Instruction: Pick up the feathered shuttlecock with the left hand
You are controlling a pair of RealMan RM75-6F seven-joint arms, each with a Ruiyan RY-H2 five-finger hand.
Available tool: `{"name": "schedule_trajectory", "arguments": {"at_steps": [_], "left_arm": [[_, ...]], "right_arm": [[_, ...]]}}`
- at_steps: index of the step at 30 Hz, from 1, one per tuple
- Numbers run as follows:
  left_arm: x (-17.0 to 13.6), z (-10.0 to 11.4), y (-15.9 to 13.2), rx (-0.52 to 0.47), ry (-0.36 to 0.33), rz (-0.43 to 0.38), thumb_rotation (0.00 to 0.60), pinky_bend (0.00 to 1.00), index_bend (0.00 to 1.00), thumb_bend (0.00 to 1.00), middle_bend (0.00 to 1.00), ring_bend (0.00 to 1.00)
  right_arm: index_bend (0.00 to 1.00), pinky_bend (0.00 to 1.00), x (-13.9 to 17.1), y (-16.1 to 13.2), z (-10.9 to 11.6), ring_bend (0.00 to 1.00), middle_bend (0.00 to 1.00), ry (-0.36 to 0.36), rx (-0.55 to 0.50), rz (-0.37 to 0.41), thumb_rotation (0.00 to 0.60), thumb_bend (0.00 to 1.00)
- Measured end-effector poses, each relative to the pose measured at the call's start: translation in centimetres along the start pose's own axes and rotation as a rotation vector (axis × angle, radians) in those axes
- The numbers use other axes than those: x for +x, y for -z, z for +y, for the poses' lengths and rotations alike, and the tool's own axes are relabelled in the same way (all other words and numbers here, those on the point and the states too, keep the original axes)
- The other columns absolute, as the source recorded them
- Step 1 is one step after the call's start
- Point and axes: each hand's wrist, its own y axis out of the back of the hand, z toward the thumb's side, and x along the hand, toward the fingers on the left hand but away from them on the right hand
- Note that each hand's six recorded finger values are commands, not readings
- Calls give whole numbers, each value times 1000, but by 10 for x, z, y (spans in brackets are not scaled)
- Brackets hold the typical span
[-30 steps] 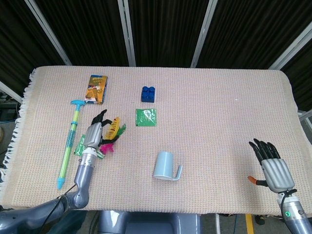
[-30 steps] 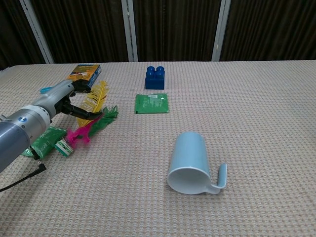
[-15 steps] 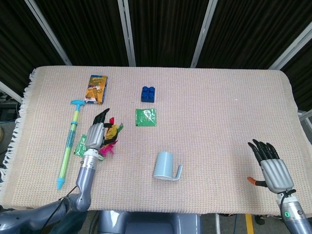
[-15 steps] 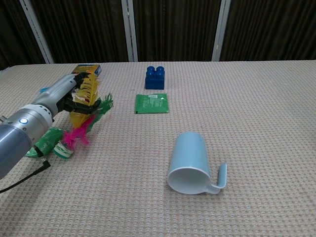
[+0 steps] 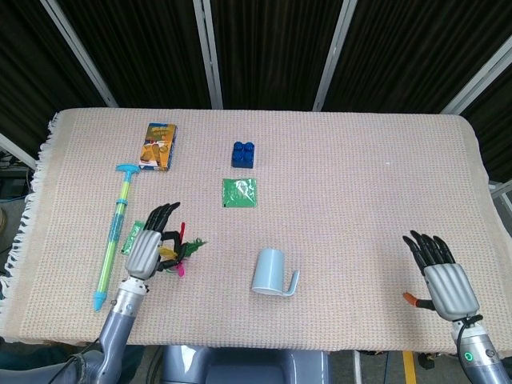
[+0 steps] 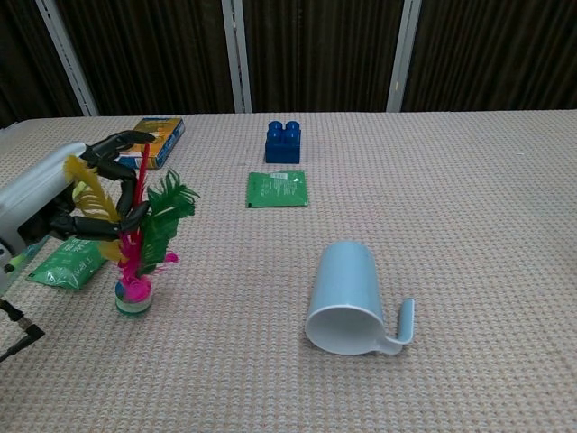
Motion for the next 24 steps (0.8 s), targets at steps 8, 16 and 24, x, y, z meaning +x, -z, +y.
{"name": "schedule_trajectory", "arguments": {"at_steps": [8, 16, 24], "left_arm": [[-38, 29, -5, 11, -66, -101, 600, 0, 668, 419, 41, 0], [-65, 36, 15, 56, 10, -89, 600, 0, 412, 347, 6, 0], [-82, 68, 9, -2, -74, -136, 600, 0, 0, 229, 0, 0]], "right_arm": [[0, 0, 1, -1, -1, 0, 0, -3, 9, 0, 600, 22], [0, 0, 3, 0, 1, 0, 0, 11, 12, -9, 600, 24], [0, 0, 1, -1, -4, 0, 0, -7, 22, -14, 600, 27]]}}
